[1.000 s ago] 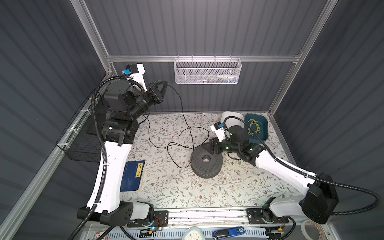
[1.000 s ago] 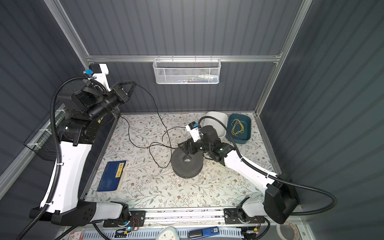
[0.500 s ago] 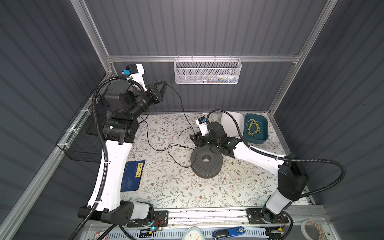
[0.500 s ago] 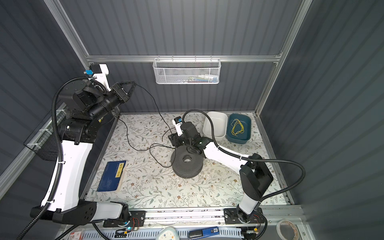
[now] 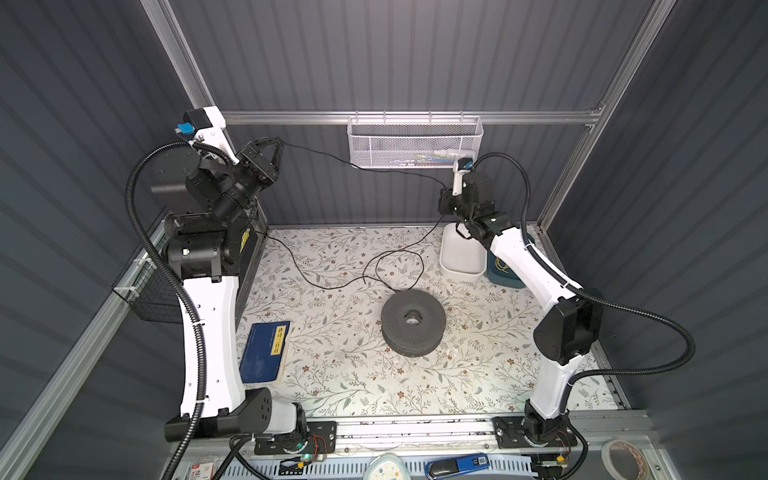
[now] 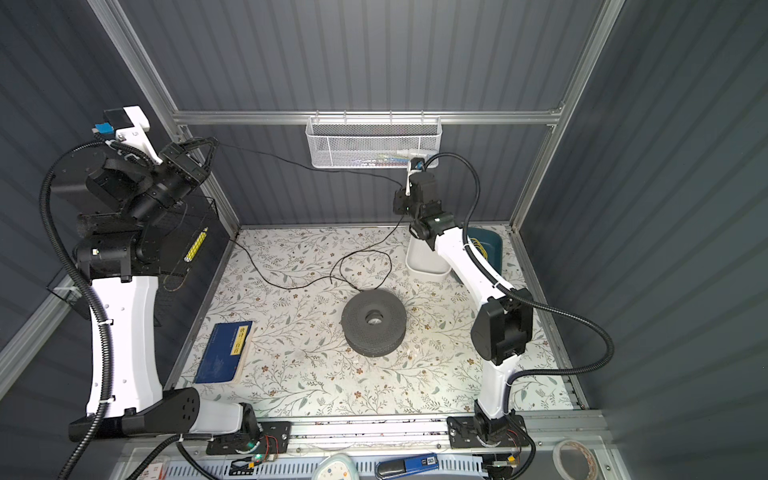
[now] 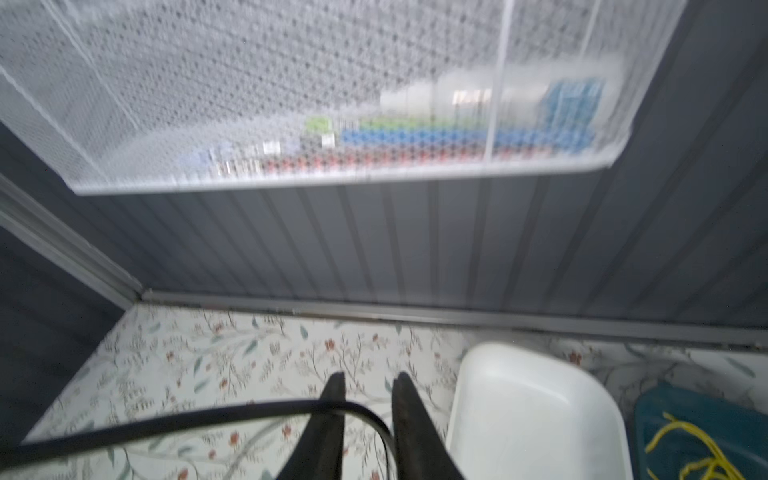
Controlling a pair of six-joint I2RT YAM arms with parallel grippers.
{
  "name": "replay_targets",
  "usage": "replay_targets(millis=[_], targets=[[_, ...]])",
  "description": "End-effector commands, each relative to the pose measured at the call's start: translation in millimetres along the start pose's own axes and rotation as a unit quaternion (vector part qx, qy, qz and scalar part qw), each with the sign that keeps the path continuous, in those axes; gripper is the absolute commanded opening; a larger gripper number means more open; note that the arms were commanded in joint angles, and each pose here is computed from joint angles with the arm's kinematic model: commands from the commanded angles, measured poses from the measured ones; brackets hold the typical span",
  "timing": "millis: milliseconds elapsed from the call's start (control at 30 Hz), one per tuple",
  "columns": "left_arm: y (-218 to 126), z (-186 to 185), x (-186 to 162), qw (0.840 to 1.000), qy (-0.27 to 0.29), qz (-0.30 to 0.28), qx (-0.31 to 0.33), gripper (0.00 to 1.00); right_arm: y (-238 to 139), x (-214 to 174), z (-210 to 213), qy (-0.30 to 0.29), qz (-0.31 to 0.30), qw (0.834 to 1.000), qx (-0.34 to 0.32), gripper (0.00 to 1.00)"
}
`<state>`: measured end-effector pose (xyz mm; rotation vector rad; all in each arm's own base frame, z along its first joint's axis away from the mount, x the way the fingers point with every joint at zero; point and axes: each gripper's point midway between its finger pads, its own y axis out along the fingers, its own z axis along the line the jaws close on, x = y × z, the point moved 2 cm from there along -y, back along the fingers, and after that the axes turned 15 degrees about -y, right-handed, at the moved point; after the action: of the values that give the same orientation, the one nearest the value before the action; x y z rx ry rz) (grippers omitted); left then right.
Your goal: Wrap the cables
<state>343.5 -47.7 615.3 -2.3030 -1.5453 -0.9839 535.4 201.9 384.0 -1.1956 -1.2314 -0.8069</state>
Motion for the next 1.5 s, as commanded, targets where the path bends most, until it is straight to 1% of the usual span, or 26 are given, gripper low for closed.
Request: replay_targets(millis=[0,133,233,300,367,467,533,633,700,900,967,1033,1100,1167,1200,1267,1300,1333,1467], targets=[[-19.8,-36.1,18.4,0.999,0.017,-0.025,-0.045,0.00,-4.1,10.9,-12.9,-0.023,0.016,0.999,-0.020,0.23],[-26.4,-39.8,30.8,0.998,0.028,-0.044,-0.042,0.00,-27.7,51.5,-49.1,-0.015,-0.026,0.998,-0.058,0.23],[-27.4,-39.6,37.4,0.997,0.032,-0.052,-0.040,0.00,-53.9,79.5,-68.2,-0.002,-0.047,0.997,-0.062,0.21],[-24.5,-33.4,39.9,0.997,0.031,-0.055,-0.033,0.00,-76.0,98.6,-69.7,-0.009,-0.068,0.996,-0.059,0.21],[-19.7,-21.3,41.3,0.998,0.026,-0.054,-0.022,0.00,-98.7,112.2,-71.4,-0.012,-0.086,0.994,-0.060,0.21],[-9.8,6.8,42.3,0.999,0.014,-0.049,0.001,0.00,-137.5,127.7,-79.7,-0.015,-0.114,0.990,-0.080,0.20],[-6.3,26.3,45.0,0.998,0.013,-0.052,0.020,0.00,-165.1,140.4,-90.0,-0.023,-0.142,0.983,-0.111,0.20],[-6.0,48.3,52.5,0.997,0.018,-0.062,0.048,0.00,-189.7,144.0,-111.1,-0.045,-0.147,0.975,-0.160,0.21],[-7.3,54.9,59.2,0.996,0.020,-0.067,0.055,0.00,-194.1,138.1,-129.3,-0.049,-0.132,0.973,-0.184,0.21],[-7.1,49.6,68.9,0.995,0.040,-0.070,0.050,0.00,-194.1,105.5,-184.7,-0.045,-0.078,0.964,-0.250,0.22],[-10.3,48.8,72.7,0.994,0.047,-0.077,0.057,0.00,-198.5,92.9,-202.9,-0.030,-0.062,0.961,-0.267,0.22],[-8.5,52.3,71.9,0.995,0.043,-0.074,0.055,0.00,-204.0,86.6,-211.8,-0.011,-0.063,0.963,-0.261,0.20],[-2.9,57.7,66.7,0.997,0.023,-0.059,0.038,0.00,-206.4,81.8,-207.6,0.002,-0.069,0.967,-0.245,0.19],[3.8,70.7,60.1,0.999,-0.002,-0.046,0.028,0.00,-205.1,72.9,-193.1,0.033,-0.075,0.975,-0.205,0.20],[5.5,78.3,57.7,0.999,-0.011,-0.044,0.028,0.00,-204.0,67.3,-183.2,0.048,-0.080,0.979,-0.181,0.20],[8.2,90.5,52.1,0.999,-0.024,-0.039,0.028,0.00,-198.8,48.3,-163.0,0.062,-0.075,0.983,-0.154,0.24],[9.3,95.4,48.4,0.999,-0.030,-0.034,0.027,0.00,-194.8,35.0,-150.8,0.069,-0.067,0.986,-0.136,0.28],[9.2,98.6,45.6,0.999,-0.032,-0.030,0.028,0.00,-189.3,18.0,-139.1,0.076,-0.054,0.989,-0.117,0.35],[8.9,114.9,35.0,0.998,-0.043,-0.021,0.037,0.00,-162.5,-55.9,-103.7,0.127,0.011,0.991,-0.048,0.42]])
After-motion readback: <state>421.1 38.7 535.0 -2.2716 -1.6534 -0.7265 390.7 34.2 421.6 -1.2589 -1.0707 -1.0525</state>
